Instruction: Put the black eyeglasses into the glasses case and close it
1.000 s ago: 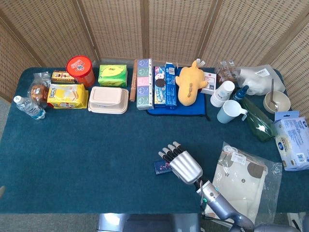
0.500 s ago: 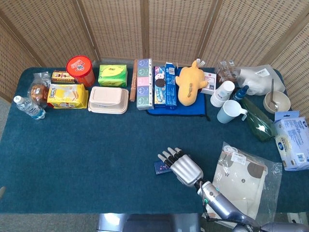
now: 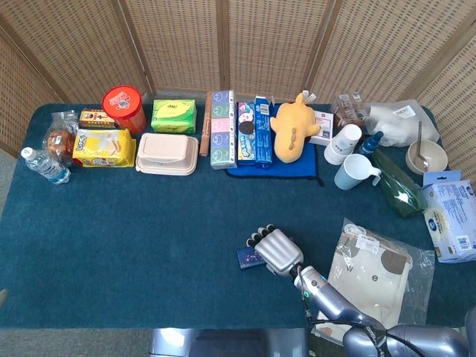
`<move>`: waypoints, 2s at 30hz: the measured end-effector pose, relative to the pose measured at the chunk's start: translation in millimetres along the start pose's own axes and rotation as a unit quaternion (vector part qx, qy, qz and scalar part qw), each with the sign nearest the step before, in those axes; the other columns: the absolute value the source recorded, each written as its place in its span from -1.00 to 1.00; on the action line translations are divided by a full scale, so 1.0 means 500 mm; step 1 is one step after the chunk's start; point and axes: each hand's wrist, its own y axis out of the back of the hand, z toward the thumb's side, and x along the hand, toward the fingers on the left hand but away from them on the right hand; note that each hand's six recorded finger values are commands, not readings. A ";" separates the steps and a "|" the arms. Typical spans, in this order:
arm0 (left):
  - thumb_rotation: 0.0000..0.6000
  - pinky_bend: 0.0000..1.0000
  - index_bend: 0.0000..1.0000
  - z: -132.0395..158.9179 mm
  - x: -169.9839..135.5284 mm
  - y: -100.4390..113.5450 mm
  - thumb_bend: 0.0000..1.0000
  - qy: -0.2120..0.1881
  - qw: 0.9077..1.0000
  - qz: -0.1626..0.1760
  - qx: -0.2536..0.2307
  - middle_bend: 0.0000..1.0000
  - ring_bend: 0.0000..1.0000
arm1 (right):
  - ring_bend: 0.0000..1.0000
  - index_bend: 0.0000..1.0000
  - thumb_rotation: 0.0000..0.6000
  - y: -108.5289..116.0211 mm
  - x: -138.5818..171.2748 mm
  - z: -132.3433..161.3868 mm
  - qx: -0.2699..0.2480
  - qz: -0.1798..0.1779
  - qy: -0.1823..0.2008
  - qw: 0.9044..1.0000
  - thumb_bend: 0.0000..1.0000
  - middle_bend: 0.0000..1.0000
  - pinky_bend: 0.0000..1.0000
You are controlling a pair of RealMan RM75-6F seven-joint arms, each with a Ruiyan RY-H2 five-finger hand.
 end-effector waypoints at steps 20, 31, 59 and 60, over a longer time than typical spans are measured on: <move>1.00 -1.00 -0.90 0.016 0.040 -0.021 -0.38 -0.009 1.000 -0.016 -0.001 -0.95 -1.00 | -0.14 0.17 1.00 0.066 -0.053 -0.106 -0.056 -0.034 -0.088 0.994 -0.46 0.01 -0.12; 1.00 -1.00 -0.91 0.040 0.056 -0.027 -0.38 -0.016 1.000 -0.023 0.000 -0.97 -1.00 | -0.86 -0.92 1.00 0.069 -0.044 -0.149 -0.072 -0.019 -0.113 0.991 -0.45 -0.70 -0.62; 1.00 -1.00 -0.85 0.101 0.066 -0.064 -0.38 0.004 0.998 -0.044 0.047 -0.95 -1.00 | -0.79 -0.61 1.00 0.049 0.305 -0.211 -0.035 -0.162 -0.237 0.957 -0.48 -0.57 -0.66; 1.00 -1.00 -0.85 0.104 0.065 -0.066 -0.38 0.004 0.998 -0.044 0.055 -0.94 -1.00 | -0.79 -0.60 1.00 0.039 0.324 -0.214 -0.033 -0.163 -0.248 0.954 -0.48 -0.56 -0.66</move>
